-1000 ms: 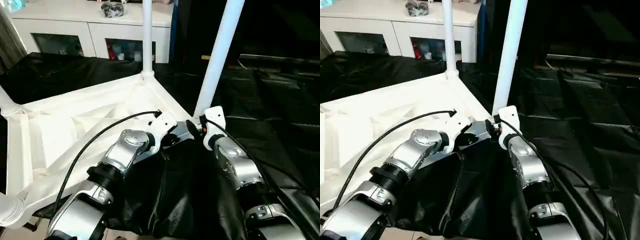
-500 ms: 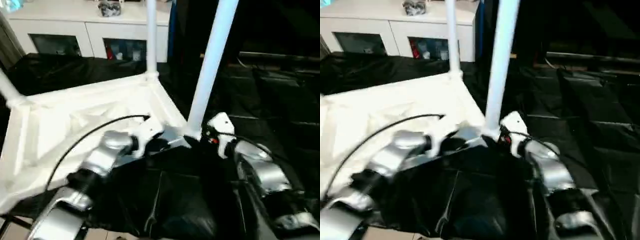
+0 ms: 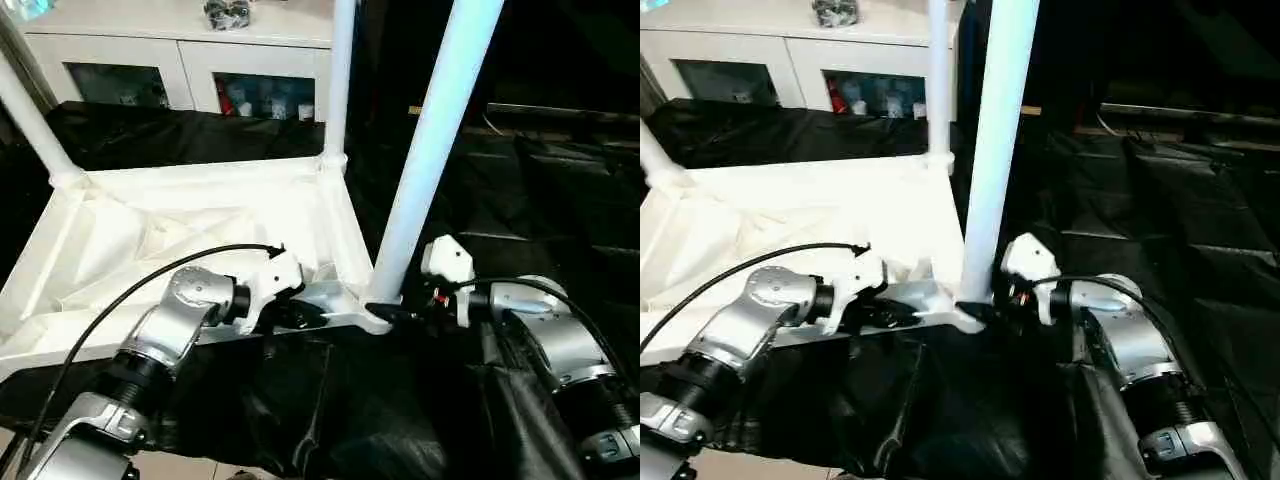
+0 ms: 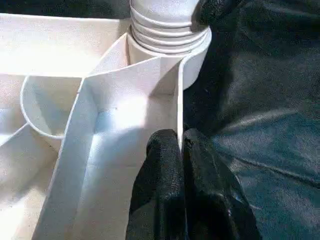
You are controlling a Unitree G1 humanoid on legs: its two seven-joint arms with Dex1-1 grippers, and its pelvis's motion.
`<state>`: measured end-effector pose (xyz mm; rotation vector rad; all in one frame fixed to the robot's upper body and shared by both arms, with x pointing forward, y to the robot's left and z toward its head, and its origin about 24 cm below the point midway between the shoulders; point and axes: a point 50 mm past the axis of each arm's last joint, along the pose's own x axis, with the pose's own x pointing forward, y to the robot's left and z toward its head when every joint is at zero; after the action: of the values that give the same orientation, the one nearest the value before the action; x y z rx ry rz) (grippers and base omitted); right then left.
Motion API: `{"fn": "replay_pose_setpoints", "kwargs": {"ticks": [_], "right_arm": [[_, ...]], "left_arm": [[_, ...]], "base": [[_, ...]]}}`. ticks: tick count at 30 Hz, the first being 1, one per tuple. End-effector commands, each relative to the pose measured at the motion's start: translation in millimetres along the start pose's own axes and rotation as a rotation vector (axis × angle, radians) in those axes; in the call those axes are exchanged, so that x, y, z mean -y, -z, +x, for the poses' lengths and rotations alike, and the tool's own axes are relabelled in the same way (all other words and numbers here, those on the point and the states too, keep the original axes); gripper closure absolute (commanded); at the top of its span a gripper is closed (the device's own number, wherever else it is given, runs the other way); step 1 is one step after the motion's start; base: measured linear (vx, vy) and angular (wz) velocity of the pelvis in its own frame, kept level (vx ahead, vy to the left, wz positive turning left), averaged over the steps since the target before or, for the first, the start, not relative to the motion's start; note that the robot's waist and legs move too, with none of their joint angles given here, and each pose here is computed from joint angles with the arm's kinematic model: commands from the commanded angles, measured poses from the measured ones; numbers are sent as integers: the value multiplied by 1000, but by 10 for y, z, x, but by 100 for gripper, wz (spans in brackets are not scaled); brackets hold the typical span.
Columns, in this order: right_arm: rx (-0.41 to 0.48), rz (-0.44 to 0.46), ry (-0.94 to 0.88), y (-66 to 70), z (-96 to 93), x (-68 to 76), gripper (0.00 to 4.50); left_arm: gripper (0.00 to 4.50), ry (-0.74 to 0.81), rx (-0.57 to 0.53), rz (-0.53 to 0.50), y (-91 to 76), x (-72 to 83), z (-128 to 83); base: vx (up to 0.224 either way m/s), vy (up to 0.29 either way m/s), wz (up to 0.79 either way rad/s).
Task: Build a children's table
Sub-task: Rotate leg to tighten
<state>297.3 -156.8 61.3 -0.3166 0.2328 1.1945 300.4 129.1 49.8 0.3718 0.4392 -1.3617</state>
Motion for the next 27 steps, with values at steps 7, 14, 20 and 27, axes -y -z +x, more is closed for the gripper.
{"fn": "replay_pose_setpoints", "kwargs": {"ticks": [7,14,20,27], "right_arm": [[-43,-16,-50,20,-9,-9,179],[-50,-11,-75,33,7,-34,226],[-50,3,-84,83,26,-98,236],[-48,91,-93,79,33,-87,160]], "left_arm": [[450,47,15,28,-36,27,-35],[450,35,13,22,-27,11,-42],[450,22,14,8,-11,6,-19],[450,17,16,9,-17,-5,-19]], "base": [[0,0,0],[0,0,0],[0,0,0],[0,0,0]]}}
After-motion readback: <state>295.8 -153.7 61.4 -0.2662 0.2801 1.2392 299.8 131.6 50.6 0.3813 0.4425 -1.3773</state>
